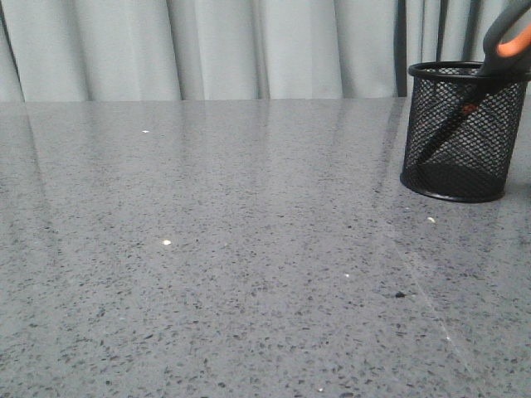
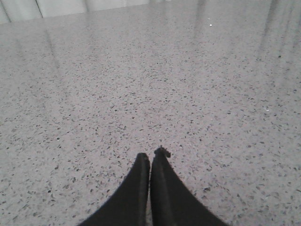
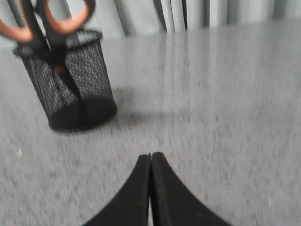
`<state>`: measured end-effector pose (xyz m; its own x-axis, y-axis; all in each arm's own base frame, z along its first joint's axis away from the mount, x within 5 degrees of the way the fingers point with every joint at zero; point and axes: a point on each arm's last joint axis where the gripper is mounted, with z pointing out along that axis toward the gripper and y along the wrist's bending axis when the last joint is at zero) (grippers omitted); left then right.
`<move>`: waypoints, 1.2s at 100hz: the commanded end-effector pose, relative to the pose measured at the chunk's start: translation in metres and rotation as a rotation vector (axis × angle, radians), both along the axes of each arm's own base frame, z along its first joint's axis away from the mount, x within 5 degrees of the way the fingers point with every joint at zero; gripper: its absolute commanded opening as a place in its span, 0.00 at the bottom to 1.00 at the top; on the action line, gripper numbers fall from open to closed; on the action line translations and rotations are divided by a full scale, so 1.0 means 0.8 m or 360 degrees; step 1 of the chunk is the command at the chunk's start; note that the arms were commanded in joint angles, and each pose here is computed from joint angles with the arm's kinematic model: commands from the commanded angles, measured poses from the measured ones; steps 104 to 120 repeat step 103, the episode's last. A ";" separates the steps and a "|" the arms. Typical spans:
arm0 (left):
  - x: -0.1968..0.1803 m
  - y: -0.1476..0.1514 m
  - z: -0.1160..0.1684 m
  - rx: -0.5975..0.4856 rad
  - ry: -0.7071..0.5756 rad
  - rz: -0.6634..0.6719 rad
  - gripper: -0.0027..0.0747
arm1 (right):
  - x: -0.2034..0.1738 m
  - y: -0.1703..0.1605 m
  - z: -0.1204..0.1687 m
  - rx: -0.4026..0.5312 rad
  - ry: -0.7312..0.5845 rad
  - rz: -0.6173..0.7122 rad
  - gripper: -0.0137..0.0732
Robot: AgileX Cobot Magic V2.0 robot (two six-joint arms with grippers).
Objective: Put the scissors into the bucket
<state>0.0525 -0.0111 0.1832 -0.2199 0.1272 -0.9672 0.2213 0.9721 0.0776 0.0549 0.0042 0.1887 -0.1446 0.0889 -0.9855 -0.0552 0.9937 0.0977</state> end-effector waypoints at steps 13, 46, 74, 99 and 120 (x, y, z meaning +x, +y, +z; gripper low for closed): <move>0.000 0.000 -0.010 -0.0025 -0.0046 0.0007 0.01 | -0.003 -0.001 -0.009 -0.0025 0.0094 -0.0011 0.09; 0.000 0.000 -0.010 -0.0025 -0.0046 0.0007 0.01 | -0.003 -0.001 -0.009 -0.0025 0.0090 -0.0011 0.09; 0.000 0.000 -0.010 -0.0025 -0.0046 0.0007 0.01 | -0.003 -0.001 -0.008 -0.0025 0.0087 -0.0011 0.09; 0.000 0.000 -0.010 -0.0025 -0.0046 0.0007 0.01 | -0.003 -0.001 -0.008 -0.0025 0.0087 -0.0011 0.09; 0.000 0.000 -0.010 -0.0025 -0.0046 0.0007 0.01 | -0.003 -0.001 -0.008 -0.0025 0.0087 -0.0011 0.09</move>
